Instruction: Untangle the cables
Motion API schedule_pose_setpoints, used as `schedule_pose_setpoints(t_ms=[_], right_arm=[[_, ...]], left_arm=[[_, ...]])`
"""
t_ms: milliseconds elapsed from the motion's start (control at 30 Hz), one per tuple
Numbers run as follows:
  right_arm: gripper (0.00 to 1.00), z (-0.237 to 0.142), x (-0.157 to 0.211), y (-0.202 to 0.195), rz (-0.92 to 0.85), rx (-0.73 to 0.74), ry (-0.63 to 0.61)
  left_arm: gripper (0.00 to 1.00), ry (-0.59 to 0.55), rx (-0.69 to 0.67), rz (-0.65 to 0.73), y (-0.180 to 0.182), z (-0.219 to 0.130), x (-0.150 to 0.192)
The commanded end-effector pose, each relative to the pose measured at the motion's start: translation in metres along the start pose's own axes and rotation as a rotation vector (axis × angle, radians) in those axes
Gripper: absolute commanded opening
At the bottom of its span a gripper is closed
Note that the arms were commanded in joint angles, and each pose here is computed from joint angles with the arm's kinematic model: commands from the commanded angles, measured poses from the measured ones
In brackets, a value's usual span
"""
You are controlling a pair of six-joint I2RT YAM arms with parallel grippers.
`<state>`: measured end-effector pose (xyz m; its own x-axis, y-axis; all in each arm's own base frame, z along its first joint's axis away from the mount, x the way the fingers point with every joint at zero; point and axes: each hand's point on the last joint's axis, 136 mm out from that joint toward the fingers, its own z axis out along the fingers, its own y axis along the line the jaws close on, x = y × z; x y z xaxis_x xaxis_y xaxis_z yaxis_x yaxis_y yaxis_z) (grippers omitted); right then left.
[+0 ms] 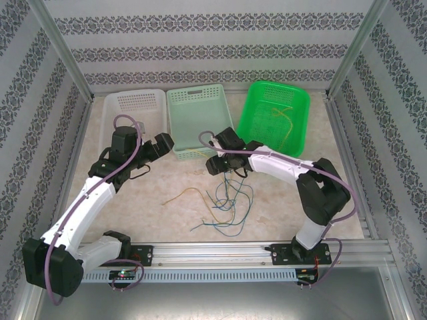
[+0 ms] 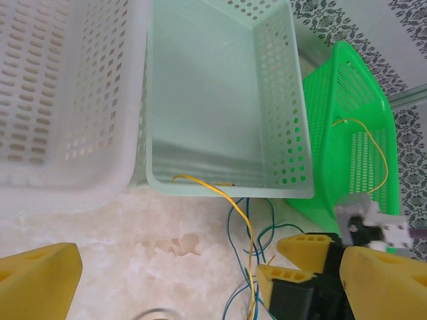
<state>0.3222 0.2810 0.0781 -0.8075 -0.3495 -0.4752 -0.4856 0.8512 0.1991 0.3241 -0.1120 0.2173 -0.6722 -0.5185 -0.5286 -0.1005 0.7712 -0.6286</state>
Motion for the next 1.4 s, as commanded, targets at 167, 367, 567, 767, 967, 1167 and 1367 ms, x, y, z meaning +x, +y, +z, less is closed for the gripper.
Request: schedule_pose_setpoints(t_ms=[167,367,567,767,967,1167,1367], right_arm=[[0.49,0.027,-0.003,-0.001,0.001,0.046,0.006],[0.31,0.032,-0.008,0.005,-0.022,0.060,-0.001],[0.05,0.022,-0.017,0.001,-0.012,0.093,-0.034],[0.00,-0.024,-0.048,0.006,-0.027,0.103,-0.150],[0.00,-0.091,-0.083,0.015,-0.011,0.069,-0.318],[0.00,-0.145,-0.105,0.003,-0.009,0.107,-0.431],[0.00,-0.192,-0.129,-0.014,0.038,0.122,-0.570]], left_arm=[[1.00,-0.020,0.004,-0.012,0.001,-0.009,-0.004],[1.00,-0.017,0.005,-0.027,0.004,-0.006,-0.002],[1.00,-0.023,0.004,-0.027,0.005,-0.008,-0.003],[1.00,-0.018,0.003,-0.030,0.006,-0.007,-0.001],[1.00,-0.015,0.011,-0.039,0.007,-0.005,0.000],[1.00,-0.015,0.018,-0.044,0.006,-0.003,0.000],[1.00,-0.013,0.019,-0.046,0.007,-0.003,0.002]])
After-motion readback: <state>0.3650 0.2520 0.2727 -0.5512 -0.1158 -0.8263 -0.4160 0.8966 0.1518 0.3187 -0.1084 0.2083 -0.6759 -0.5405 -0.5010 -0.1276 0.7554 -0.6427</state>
